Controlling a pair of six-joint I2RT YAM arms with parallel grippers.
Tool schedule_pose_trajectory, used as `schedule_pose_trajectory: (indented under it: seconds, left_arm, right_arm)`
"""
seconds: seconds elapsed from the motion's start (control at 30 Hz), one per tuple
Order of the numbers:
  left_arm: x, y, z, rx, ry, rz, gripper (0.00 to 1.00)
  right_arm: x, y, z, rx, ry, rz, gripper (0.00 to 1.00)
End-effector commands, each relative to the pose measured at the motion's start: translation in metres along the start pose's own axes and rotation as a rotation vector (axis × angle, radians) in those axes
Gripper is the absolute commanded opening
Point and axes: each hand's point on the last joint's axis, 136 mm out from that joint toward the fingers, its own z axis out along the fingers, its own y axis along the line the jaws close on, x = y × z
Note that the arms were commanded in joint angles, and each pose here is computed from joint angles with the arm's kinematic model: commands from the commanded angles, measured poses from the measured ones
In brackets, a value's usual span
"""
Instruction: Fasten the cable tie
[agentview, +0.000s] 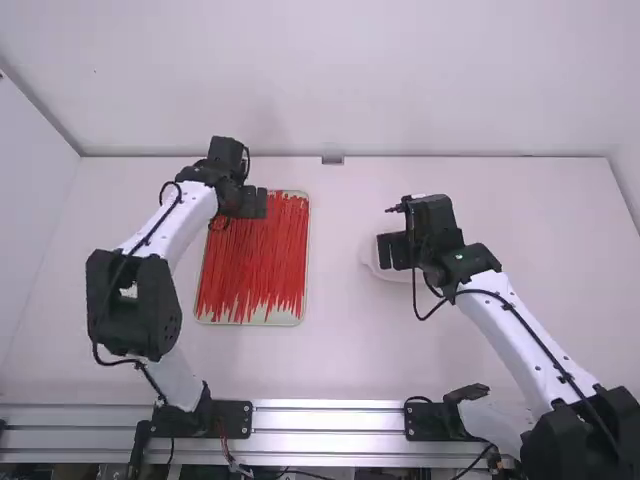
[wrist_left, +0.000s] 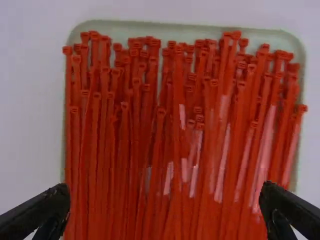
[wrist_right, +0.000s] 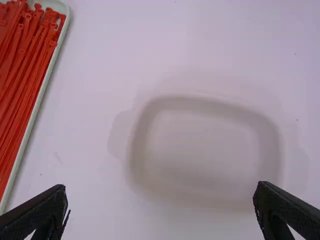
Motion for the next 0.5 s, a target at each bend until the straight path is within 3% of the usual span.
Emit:
schedule_pose_trajectory:
  seconds: [0.0, 0.47]
  left_arm:
    - [-0.007, 0.011, 0.004, 0.018, -0.006, -0.032, 0.99]
    - [-0.026, 0.025, 0.024, 0.057, -0.098, -0.090, 0.99]
  right_arm:
    - [-0.012, 0.002, -0.005, -0.005, -0.025, -0.001, 0.99]
    - [-0.012, 0.002, -0.005, -0.005, -0.025, 0.000, 0.99]
